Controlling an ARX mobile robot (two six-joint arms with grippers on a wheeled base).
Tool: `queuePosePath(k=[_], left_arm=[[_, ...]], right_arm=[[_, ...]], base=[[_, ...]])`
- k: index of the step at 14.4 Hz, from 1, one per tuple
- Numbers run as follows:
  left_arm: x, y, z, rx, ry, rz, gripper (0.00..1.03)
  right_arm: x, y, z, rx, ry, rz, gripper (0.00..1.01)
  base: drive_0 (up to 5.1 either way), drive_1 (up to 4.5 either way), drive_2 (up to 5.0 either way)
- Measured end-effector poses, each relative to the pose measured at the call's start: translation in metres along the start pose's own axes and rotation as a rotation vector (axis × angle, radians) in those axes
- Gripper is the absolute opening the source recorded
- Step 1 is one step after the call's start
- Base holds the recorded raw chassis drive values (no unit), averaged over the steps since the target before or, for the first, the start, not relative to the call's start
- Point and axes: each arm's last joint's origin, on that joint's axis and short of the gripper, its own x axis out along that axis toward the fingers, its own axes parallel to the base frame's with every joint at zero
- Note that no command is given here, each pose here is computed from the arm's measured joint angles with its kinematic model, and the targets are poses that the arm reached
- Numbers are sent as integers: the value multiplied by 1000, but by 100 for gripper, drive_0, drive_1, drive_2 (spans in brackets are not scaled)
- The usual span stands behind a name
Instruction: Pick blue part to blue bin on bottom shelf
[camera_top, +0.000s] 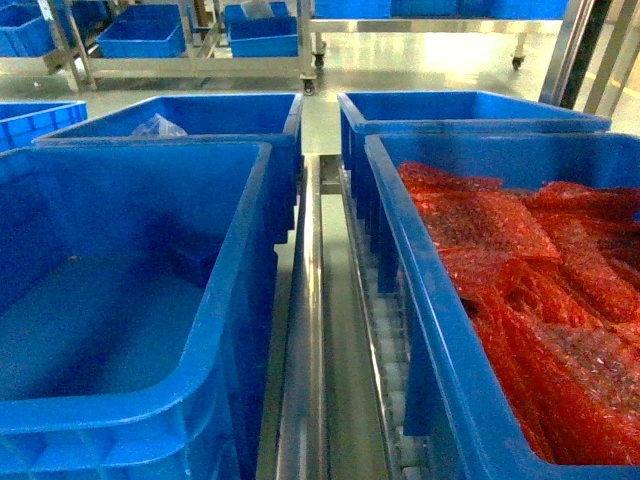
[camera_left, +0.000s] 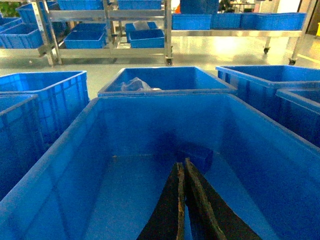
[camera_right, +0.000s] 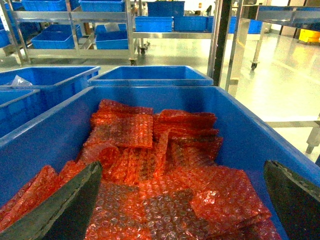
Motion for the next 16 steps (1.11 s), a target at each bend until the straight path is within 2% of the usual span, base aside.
queuePosePath(k=[12,14,15,16], left_arm=[[-25,0,3,0,-11,0,2],[-28,0,2,0,-2,0,2],[-35,0,-4,0,45,-2,2],[-38,0,2,1,-18,0,2]], right_arm=[[0,0,0,0,0,0,98],[0,0,0,0,0,0,98],[0,0,0,0,1,-1,98],[0,0,0,0,0,0,98]], base=[[0,0,0],[0,0,0],[0,0,0],[0,0,0]])
